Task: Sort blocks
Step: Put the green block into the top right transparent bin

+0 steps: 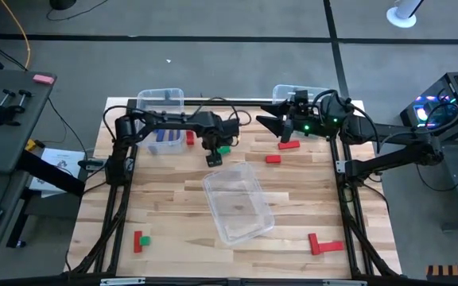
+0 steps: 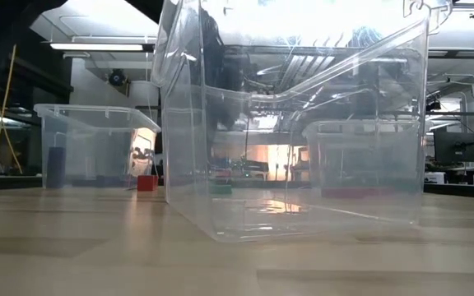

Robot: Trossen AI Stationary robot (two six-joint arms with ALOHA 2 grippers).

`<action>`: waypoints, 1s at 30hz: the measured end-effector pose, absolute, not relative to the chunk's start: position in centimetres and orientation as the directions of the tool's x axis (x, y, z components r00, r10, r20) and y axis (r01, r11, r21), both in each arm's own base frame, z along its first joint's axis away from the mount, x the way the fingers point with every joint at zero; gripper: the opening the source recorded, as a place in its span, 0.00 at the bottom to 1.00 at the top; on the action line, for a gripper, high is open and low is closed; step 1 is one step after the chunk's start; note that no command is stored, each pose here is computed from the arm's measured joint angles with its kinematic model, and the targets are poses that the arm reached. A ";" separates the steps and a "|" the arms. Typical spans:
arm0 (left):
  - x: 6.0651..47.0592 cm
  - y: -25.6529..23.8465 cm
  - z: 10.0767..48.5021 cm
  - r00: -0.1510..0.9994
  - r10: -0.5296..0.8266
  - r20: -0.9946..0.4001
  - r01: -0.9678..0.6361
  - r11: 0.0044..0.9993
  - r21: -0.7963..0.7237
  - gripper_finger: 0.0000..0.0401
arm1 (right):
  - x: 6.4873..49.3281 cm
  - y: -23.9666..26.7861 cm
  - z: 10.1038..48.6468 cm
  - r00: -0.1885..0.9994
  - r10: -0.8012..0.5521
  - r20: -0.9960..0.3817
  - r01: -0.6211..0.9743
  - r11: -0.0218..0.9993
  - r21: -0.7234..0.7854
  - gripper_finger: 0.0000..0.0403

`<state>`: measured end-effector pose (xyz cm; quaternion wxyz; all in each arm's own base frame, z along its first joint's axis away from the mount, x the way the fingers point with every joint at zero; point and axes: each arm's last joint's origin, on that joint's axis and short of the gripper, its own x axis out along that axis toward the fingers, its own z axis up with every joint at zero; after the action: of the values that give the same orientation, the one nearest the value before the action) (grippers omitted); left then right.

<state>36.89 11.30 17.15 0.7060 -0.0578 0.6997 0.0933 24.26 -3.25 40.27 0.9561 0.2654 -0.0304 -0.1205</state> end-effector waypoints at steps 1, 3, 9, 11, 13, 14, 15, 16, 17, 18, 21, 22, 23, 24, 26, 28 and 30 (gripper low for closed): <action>36.8 11.1 16.8 -0.009 0.062 -0.998 -0.215 0.975 0.062 0.78 | 24.3 -3.3 40.3 0.969 -0.247 -0.007 0.215 0.830 0.514 0.85; 36.7 11.0 16.1 -0.021 0.113 -0.993 -0.224 0.968 0.115 0.78 | 24.3 -3.3 40.2 0.969 -0.247 -0.008 0.215 0.830 0.514 0.85; 36.7 11.1 15.1 0.002 0.167 -0.986 -0.264 0.951 0.160 0.78 | 24.3 -3.3 40.2 0.969 -0.247 -0.008 0.216 0.830 0.514 0.85; 36.8 11.1 15.1 0.010 0.156 -0.988 -0.263 0.953 0.148 0.78 | 24.3 -3.3 40.2 0.969 -0.247 -0.008 0.216 0.830 0.514 0.85; 36.9 11.0 14.9 0.023 0.125 -0.992 -0.263 0.958 0.115 0.78 | 24.3 -3.3 40.2 0.969 -0.247 -0.008 0.216 0.830 0.514 0.85; 37.0 11.0 14.7 0.029 0.117 -0.993 -0.263 0.959 0.105 0.78 | 24.3 -3.3 40.2 0.969 -0.247 -0.009 0.216 0.830 0.514 0.85; 37.0 11.0 14.6 0.023 0.111 -0.994 -0.264 0.959 0.101 0.78 | 24.3 -3.3 40.2 0.969 -0.247 -0.009 0.216 0.830 0.514 0.85; 36.9 11.0 14.3 0.009 0.105 -0.994 -0.267 0.959 0.099 0.78 | 24.3 -3.2 40.2 0.969 -0.247 -0.009 0.216 0.830 0.514 0.85; 37.0 11.0 14.1 0.005 0.100 -0.995 -0.268 0.959 0.095 0.78 | 24.3 -3.2 40.2 0.969 -0.247 -0.009 0.216 0.830 0.515 0.85; 36.9 11.0 14.1 0.003 0.094 -0.996 -0.268 0.959 0.090 0.78 | 24.3 -3.2 40.2 0.969 -0.247 -0.009 0.216 0.830 0.515 0.85; 37.0 11.0 13.7 -0.009 0.080 -0.997 -0.253 0.964 0.080 0.76 | 24.3 -3.2 40.2 0.969 -0.246 -0.010 0.216 0.827 0.519 0.85; 37.0 11.0 13.7 -0.013 0.077 -0.997 -0.247 0.966 0.077 0.74 | 24.3 -3.2 40.2 0.969 -0.246 -0.011 0.216 0.825 0.522 0.85; 37.0 11.0 13.6 -0.015 0.071 -0.997 -0.240 0.968 0.073 0.71 | 24.3 -3.2 40.2 0.969 -0.246 -0.013 0.216 0.824 0.523 0.85; 37.0 10.9 13.4 -0.017 0.068 -0.998 -0.233 0.970 0.070 0.67 | 24.3 -3.2 40.2 0.969 -0.247 -0.016 0.218 0.824 0.523 0.85; 37.1 10.8 13.3 -0.018 0.058 -0.998 -0.223 0.973 0.060 0.57 | 24.3 -3.2 40.1 0.969 -0.246 -0.018 0.219 0.824 0.523 0.85; 37.1 10.7 13.3 -0.017 0.052 -0.998 -0.221 0.974 0.055 0.44 | 24.3 -3.2 40.1 0.969 -0.246 -0.019 0.219 0.824 0.523 0.85; 37.0 10.7 13.4 -0.021 0.047 -0.999 -0.221 0.974 0.051 0.29 | 24.3 -3.2 40.1 0.969 -0.246 -0.021 0.220 0.824 0.523 0.85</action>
<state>37.00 10.71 13.35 0.6970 -0.0615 0.7079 0.0964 24.26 -3.23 40.12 0.9546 0.2708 -0.0238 -0.1222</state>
